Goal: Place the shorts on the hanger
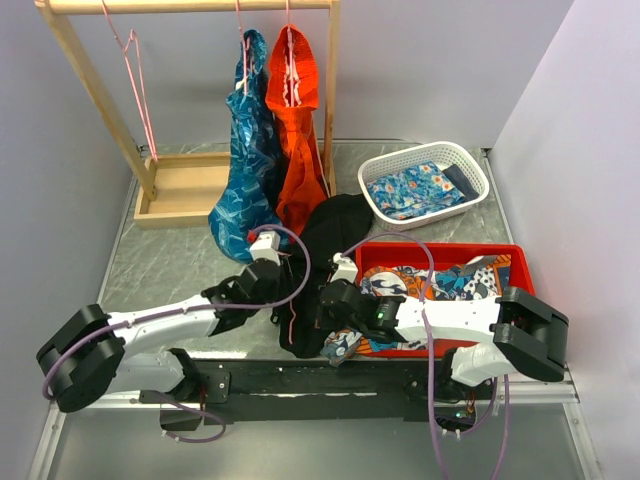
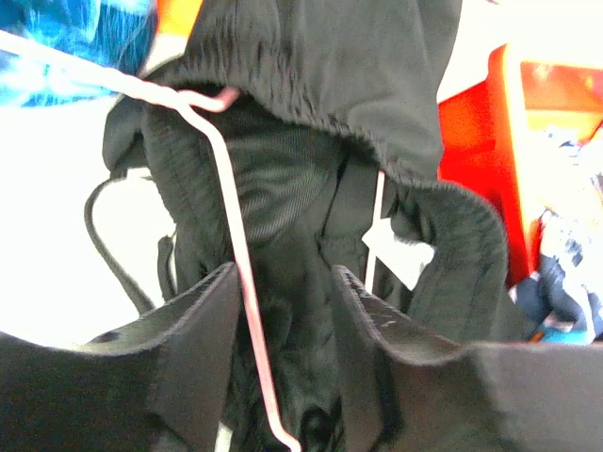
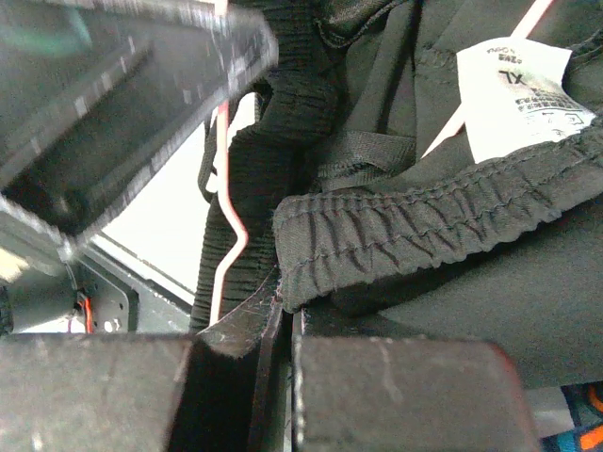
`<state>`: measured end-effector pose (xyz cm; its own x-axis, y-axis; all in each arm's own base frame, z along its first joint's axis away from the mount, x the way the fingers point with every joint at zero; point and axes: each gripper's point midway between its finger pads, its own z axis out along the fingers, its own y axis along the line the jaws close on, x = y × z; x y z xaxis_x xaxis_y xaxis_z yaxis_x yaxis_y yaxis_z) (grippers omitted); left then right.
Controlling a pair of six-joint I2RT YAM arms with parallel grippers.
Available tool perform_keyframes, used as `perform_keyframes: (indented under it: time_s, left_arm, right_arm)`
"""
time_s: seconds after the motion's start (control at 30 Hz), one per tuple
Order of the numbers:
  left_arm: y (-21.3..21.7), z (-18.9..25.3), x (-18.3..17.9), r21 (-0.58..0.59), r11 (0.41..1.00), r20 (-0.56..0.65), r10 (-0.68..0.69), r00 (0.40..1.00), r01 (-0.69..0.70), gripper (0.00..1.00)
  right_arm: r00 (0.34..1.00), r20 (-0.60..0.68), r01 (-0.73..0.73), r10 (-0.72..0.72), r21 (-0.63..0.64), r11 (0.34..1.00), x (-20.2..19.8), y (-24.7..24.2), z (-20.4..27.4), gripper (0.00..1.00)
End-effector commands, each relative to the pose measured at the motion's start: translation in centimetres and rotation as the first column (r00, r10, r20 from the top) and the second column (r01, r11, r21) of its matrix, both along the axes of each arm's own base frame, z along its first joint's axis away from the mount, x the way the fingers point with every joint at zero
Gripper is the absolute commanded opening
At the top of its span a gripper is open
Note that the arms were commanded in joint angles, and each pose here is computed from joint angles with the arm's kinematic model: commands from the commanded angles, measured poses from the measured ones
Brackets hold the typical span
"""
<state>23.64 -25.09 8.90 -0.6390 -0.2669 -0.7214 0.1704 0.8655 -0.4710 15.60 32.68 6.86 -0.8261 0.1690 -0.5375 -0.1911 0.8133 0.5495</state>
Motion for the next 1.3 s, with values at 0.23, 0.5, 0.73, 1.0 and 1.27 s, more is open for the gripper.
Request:
perform_keyframes:
  time_s: [0.23, 0.5, 0.73, 1.0, 1.27]
  left_arm:
    - [-1.8, 3.3, 4.6, -0.087, 0.996, 0.080, -0.018, 0.997, 0.025, 0.39]
    - [-2.7, 2.5, 5.4, -0.084, 0.996, 0.080, -0.030, 0.996, 0.037, 0.35]
    - [-3.5, 1.2, 6.2, -0.070, 0.996, 0.061, -0.043, 0.997, 0.047, 0.33]
    - [-4.7, 1.8, 5.2, -0.141, 0.983, 0.066, -0.110, 0.992, 0.119, 0.01]
    - [-3.0, 4.5, 3.9, -0.179, 0.982, 0.142, -0.038, 0.989, 0.063, 0.01]
  right_arm:
    - [1.000, -0.003, 0.009, -0.009, 0.012, 1.000, 0.0, -0.1, -0.2, 0.00]
    - [1.000, 0.012, 0.011, -0.011, 0.027, 1.000, 0.1, -0.3, 0.5, 0.00]
    - [1.000, 0.016, 0.009, -0.010, 0.031, 0.999, 0.0, -0.3, 0.8, 0.00]
    - [0.999, 0.042, 0.015, -0.017, 0.035, 0.999, 0.4, -0.6, 1.7, 0.00]
    - [0.990, 0.141, 0.016, -0.023, 0.051, 0.999, 1.3, -1.3, 6.0, 0.02]
